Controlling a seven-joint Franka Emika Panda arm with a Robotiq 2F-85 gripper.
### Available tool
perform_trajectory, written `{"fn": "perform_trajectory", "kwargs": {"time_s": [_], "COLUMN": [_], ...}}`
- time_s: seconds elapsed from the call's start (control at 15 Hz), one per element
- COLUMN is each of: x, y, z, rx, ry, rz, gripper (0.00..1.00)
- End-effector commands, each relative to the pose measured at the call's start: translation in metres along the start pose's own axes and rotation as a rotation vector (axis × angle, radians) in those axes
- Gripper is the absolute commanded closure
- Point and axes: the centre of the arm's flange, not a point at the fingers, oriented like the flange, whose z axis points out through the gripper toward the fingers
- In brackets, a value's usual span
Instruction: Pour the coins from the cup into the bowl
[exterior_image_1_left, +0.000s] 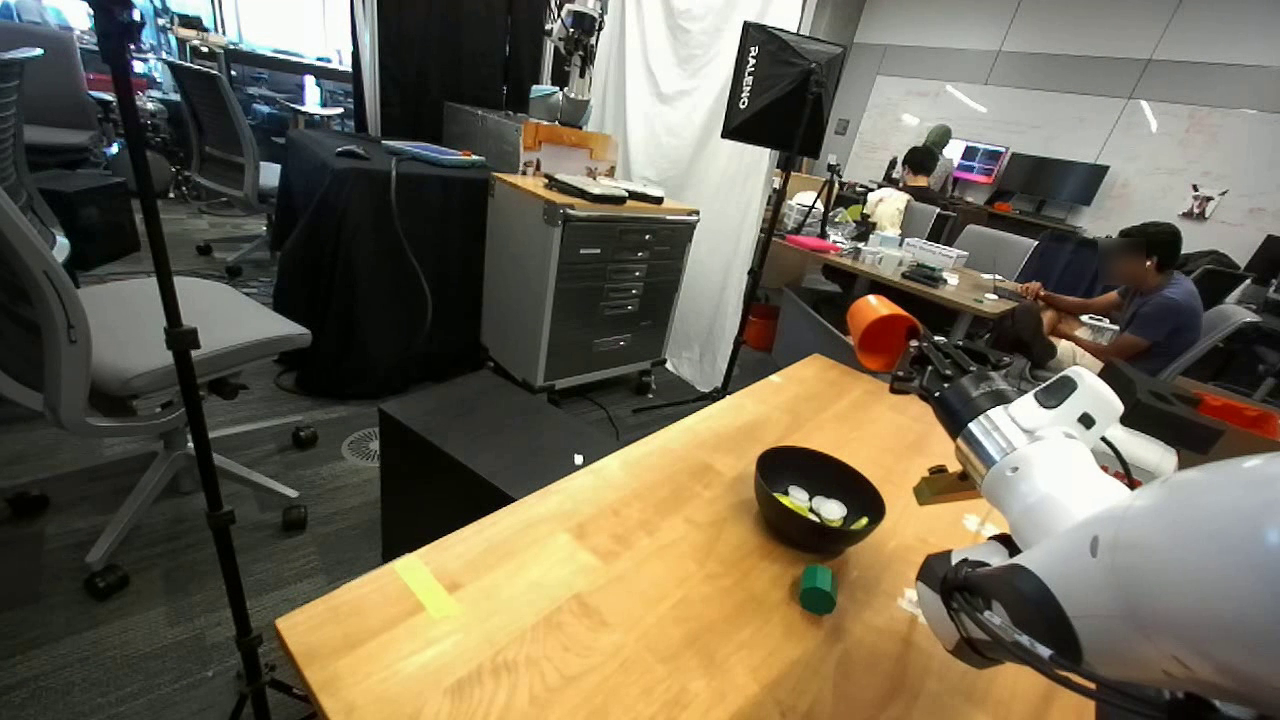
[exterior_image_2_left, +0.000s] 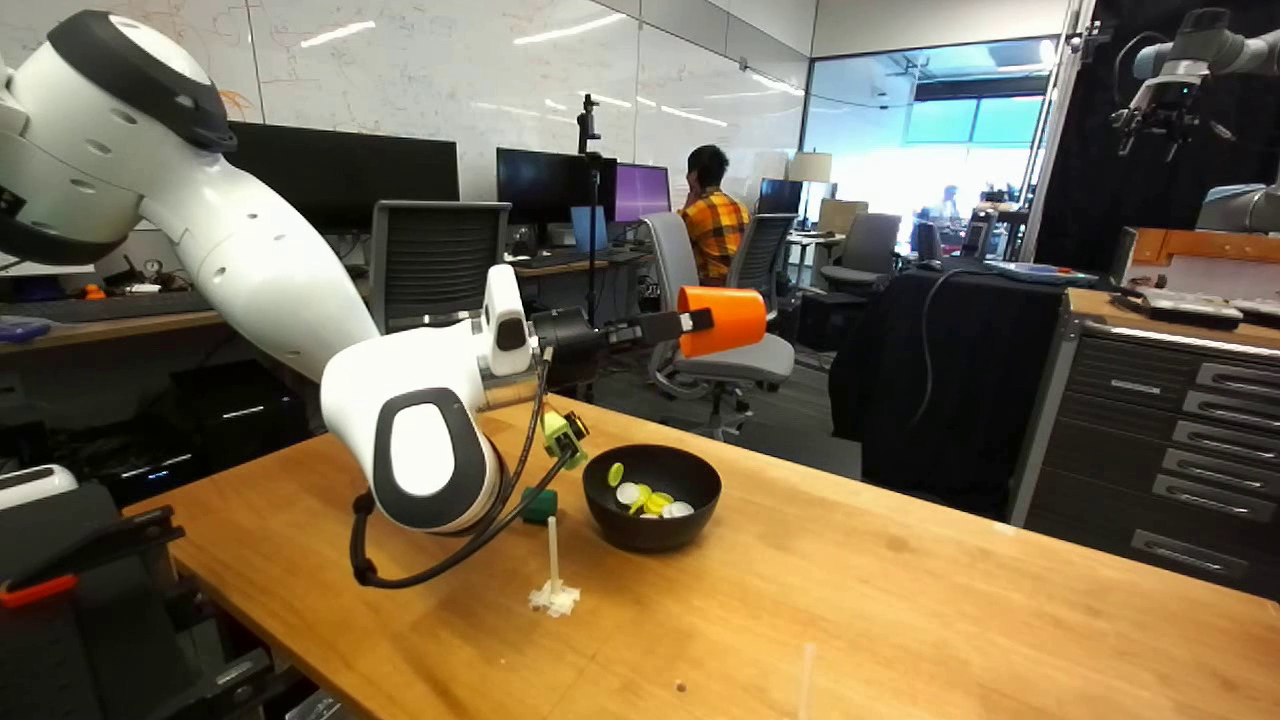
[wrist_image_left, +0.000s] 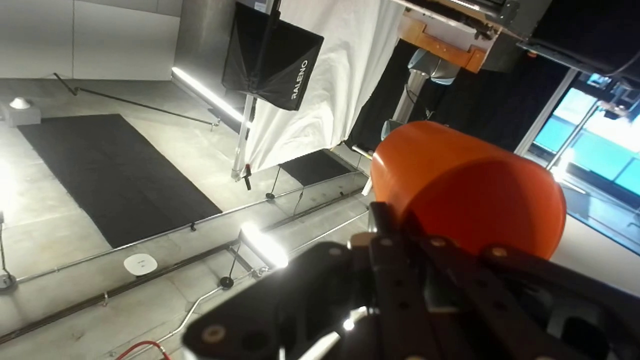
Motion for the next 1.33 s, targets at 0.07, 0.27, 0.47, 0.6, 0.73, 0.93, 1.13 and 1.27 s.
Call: {"fn": "perform_trajectory", "kwargs": {"time_s": [0.07, 0.27, 0.47, 0.6, 0.73, 0.93, 1.13, 1.27], "x": [-0.049, -0.049, -0.049, -0.05, -0.055, -0.084, -0.103, -0.109], "y": [0.021, 0.022, 0.022, 0.022, 0.025, 0.034, 0.04, 0.049], "z": [-0.014, -0.014, -0.014, -0.014, -0.015, -0.025, 0.015, 0.035], "rx": [-0.019, -0.02, -0.022, -0.029, -0.055, -0.108, -0.144, -0.165], "ry": [0.06, 0.066, 0.064, 0.049, -0.005, -0.13, -0.22, -0.252], "rz": [-0.02, -0.017, -0.017, -0.017, -0.01, 0.029, 0.084, 0.121], "gripper": [0.96, 0.95, 0.96, 0.96, 0.96, 0.96, 0.96, 0.96]}}
